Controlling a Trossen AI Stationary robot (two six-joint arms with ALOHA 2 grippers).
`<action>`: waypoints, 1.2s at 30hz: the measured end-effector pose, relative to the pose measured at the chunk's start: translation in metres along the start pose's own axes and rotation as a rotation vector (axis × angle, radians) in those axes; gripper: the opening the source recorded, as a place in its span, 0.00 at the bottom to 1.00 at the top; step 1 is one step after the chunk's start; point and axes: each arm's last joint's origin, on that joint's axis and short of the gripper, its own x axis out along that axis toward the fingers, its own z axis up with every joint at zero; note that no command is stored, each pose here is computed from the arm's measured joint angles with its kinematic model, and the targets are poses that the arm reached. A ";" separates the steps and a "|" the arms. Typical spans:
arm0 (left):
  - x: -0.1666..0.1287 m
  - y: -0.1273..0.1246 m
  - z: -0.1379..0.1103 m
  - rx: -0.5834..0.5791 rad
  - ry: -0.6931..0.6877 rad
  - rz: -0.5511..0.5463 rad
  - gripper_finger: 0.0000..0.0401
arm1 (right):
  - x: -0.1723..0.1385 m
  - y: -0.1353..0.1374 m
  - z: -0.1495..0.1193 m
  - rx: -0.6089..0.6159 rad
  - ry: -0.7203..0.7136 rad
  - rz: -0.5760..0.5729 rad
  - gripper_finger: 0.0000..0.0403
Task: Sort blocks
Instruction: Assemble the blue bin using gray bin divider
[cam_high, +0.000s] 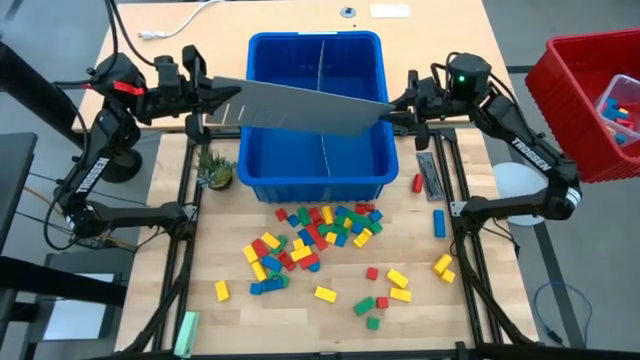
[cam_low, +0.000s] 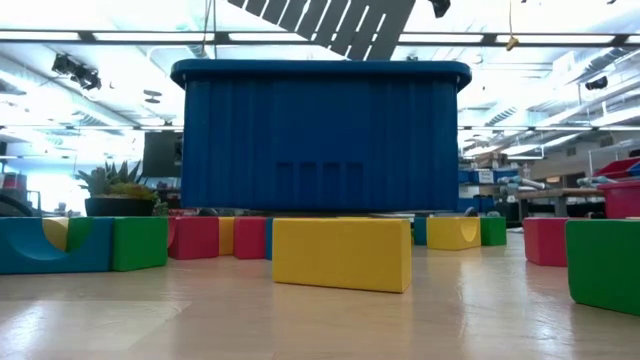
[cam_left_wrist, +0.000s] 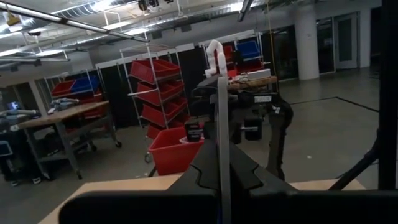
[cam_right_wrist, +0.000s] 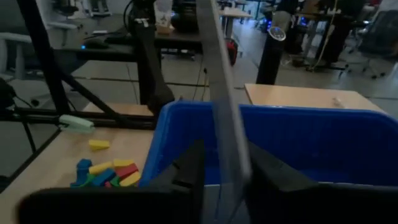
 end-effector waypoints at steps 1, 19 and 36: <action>0.000 0.000 0.000 -0.001 0.000 0.000 0.02 | 0.002 -0.001 0.000 -0.003 -0.002 -0.001 0.13; 0.028 0.020 -0.060 -0.115 0.416 0.134 0.03 | -0.023 -0.005 0.021 -0.006 -0.001 -0.190 0.00; 0.047 0.041 -0.104 0.000 0.692 0.220 0.03 | -0.018 -0.019 0.002 0.036 0.124 -0.246 0.00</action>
